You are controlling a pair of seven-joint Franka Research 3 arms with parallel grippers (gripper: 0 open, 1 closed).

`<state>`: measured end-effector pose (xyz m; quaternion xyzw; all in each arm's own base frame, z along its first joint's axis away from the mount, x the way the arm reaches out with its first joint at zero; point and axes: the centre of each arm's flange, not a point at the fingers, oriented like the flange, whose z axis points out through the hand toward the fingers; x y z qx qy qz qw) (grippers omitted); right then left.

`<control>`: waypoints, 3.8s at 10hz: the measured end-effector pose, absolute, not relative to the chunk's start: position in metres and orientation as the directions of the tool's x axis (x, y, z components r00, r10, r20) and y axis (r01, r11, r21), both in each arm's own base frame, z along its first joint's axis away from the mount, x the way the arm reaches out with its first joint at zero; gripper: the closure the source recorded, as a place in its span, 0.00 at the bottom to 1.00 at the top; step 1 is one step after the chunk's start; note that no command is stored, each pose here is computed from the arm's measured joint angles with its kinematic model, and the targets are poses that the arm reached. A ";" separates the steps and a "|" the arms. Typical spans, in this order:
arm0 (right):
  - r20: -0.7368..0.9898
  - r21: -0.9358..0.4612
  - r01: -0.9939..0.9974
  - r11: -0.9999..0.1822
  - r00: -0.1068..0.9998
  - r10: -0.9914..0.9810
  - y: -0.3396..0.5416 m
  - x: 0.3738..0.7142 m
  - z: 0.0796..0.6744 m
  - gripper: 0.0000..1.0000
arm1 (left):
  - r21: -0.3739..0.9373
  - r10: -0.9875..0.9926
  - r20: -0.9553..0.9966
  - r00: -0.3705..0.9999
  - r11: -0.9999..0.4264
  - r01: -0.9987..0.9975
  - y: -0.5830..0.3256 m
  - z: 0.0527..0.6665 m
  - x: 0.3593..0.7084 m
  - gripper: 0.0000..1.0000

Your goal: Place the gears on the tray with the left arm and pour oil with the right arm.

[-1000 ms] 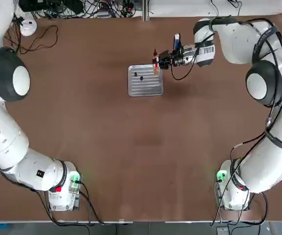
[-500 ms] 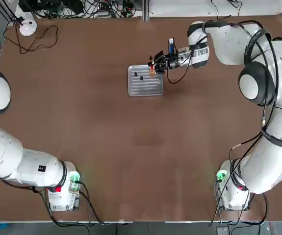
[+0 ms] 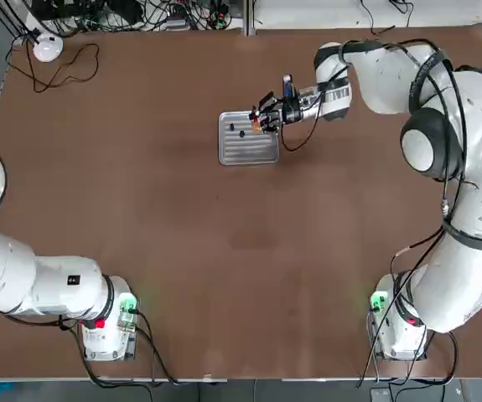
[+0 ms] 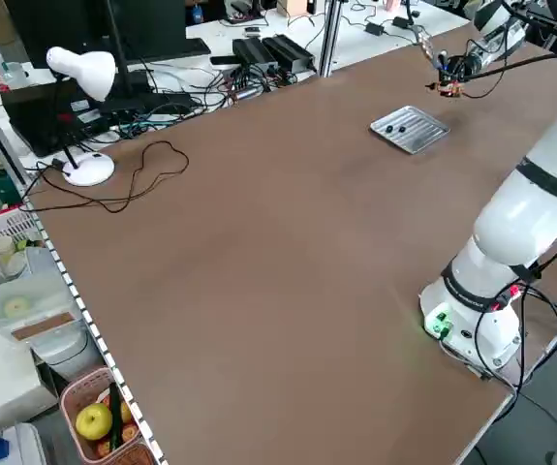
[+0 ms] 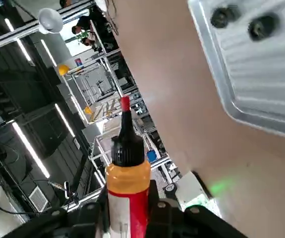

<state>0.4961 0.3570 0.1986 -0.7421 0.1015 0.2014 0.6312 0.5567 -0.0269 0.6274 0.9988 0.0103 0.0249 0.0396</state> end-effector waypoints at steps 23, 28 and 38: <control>-0.183 -0.953 -0.096 -0.286 0.938 0.294 0.121 0.570 0.243 0.70 | 0.070 0.012 0.054 0.998 -0.998 0.009 -0.032 0.623 0.561 0.00; 0.168 -0.930 0.263 -0.255 0.925 0.342 0.004 0.564 0.230 0.70 | 0.070 0.009 0.060 0.998 -0.998 0.005 -0.034 0.623 0.562 0.00; 0.816 -0.424 0.905 -0.009 0.387 0.430 -0.117 0.541 0.222 0.70 | 0.071 0.010 0.070 0.998 -0.997 0.005 -0.034 0.623 0.564 0.00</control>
